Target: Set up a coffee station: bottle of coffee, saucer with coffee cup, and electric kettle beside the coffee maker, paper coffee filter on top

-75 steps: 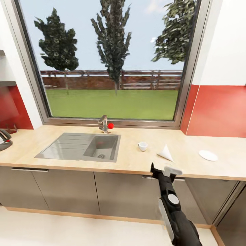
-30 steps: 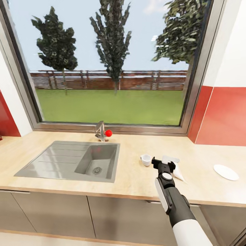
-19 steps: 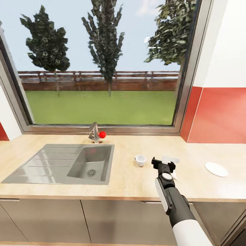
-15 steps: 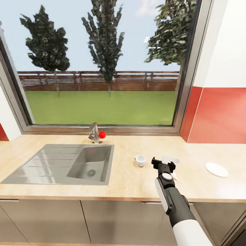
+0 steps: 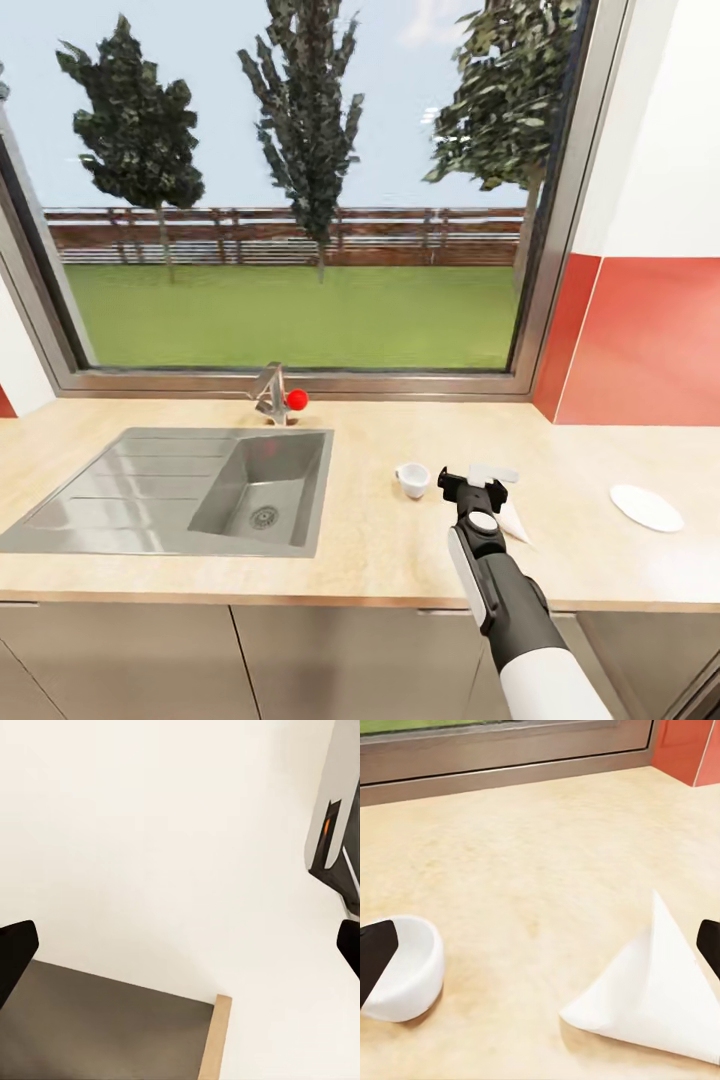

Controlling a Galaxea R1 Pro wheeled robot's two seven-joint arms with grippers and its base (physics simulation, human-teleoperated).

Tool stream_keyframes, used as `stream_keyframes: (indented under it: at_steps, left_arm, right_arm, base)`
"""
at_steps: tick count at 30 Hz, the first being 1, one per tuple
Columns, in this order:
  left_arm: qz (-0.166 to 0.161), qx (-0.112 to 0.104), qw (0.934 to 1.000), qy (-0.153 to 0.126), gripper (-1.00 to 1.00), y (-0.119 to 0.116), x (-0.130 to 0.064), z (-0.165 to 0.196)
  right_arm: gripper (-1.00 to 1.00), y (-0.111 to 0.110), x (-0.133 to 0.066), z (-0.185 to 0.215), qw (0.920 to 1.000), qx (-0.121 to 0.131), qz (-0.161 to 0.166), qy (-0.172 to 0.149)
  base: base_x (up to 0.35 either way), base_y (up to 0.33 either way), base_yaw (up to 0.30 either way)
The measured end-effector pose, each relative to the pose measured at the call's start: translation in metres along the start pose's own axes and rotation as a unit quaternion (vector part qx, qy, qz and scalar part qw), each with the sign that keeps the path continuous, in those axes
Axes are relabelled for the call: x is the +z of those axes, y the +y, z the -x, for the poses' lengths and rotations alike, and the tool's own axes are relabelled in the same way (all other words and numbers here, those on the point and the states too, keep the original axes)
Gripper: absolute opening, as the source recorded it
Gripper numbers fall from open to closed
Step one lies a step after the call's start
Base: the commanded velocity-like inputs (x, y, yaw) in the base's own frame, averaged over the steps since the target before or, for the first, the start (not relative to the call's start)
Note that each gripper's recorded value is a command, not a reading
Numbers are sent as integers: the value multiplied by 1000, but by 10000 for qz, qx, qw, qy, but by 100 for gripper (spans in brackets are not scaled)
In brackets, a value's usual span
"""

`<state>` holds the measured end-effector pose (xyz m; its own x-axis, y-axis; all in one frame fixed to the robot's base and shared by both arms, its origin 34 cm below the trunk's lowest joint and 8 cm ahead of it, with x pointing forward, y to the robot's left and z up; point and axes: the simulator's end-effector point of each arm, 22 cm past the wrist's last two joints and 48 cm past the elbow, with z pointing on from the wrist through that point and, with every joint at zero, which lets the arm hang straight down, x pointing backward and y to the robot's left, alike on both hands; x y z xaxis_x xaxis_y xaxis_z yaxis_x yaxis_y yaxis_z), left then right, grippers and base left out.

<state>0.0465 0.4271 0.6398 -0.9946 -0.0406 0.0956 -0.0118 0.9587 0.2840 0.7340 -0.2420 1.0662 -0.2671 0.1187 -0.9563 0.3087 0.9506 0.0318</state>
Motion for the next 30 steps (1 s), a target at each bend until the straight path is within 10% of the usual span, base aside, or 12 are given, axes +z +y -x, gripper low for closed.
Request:
stream_keyframes:
  at_steps: [30]
  left_arm:
    - [-12,-11,10000,4,100,-2,0,0]
  right_arm:
    - [100,-3,3,-18,9998,-108,-30,170]
  base:
    - [74,-52,-37]
